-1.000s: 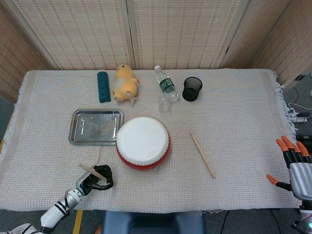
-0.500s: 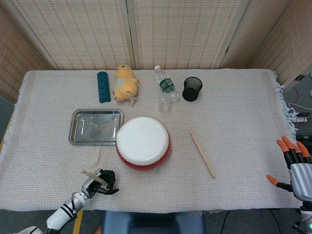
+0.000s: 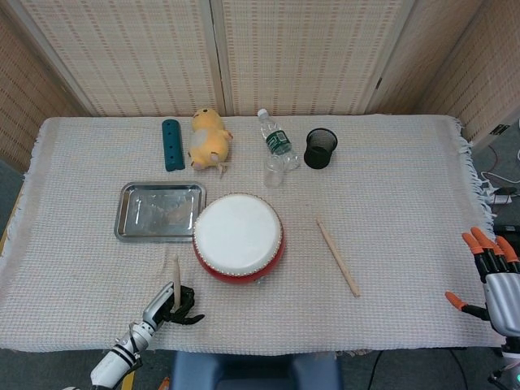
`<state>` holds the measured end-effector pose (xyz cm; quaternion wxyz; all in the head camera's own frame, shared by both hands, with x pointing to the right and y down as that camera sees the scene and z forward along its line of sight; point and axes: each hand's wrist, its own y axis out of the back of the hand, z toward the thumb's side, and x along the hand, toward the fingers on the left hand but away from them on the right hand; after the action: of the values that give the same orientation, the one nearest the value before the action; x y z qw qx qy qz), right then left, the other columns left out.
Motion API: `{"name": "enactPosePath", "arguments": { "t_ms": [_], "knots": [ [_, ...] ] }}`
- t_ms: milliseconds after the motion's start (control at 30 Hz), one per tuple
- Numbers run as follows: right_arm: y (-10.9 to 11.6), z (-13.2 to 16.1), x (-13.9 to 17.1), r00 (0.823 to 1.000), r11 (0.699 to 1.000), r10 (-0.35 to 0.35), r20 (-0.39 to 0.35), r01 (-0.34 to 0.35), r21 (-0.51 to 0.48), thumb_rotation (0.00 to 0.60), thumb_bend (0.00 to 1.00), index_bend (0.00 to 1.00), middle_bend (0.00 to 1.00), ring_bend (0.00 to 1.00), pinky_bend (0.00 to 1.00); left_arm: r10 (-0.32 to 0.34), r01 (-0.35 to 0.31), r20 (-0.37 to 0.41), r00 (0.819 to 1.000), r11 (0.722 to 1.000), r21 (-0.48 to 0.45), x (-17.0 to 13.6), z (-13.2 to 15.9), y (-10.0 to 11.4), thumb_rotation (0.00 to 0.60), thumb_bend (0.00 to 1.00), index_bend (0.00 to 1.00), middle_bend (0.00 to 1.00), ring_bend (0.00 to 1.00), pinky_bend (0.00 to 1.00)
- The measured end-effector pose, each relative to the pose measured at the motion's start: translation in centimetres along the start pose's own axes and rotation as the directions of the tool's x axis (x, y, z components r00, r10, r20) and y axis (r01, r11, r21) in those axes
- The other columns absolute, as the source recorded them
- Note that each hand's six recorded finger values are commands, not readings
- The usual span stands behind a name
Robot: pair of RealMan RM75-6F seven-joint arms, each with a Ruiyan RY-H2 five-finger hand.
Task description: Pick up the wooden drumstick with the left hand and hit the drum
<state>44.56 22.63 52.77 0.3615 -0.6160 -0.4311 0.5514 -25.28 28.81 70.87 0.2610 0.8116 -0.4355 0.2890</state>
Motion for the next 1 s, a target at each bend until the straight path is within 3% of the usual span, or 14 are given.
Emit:
{"name": "enactPosePath", "arguments": {
  "t_ms": [333, 667, 1000],
  "knots": [
    [0.05, 0.21, -0.05, 1.0, 1.0, -0.001, -0.005, 0.001, 0.003, 0.6, 0.06, 0.0, 0.0, 0.0, 0.0, 0.02, -0.019, 0.021, 1.0, 0.998, -0.059, -0.7, -0.39, -0.21, 0.6, 0.22, 0.95, 1.0, 0.91, 0.84],
    [0.22, 0.56, -0.07, 1.0, 1.0, -0.005, -0.008, 0.005, 0.011, 0.6, 0.06, 0.0, 0.0, 0.0, 0.0, 0.106, -0.085, 0.111, 0.988, 0.981, -0.175, -0.25, 0.05, 0.01, 0.6, 0.25, 1.0, 1.0, 0.97, 0.91],
    [0.31, 0.84, -0.24, 1.0, 1.0, -0.006, -0.013, 0.006, 0.016, 0.6, 0.06, 0.0, 0.0, 0.0, 0.0, 0.156, -0.126, 0.181, 0.971, 0.978, -0.165, -0.79, -0.07, 0.35, 0.6, 0.33, 1.0, 1.0, 1.0, 0.98]
  ]
}}
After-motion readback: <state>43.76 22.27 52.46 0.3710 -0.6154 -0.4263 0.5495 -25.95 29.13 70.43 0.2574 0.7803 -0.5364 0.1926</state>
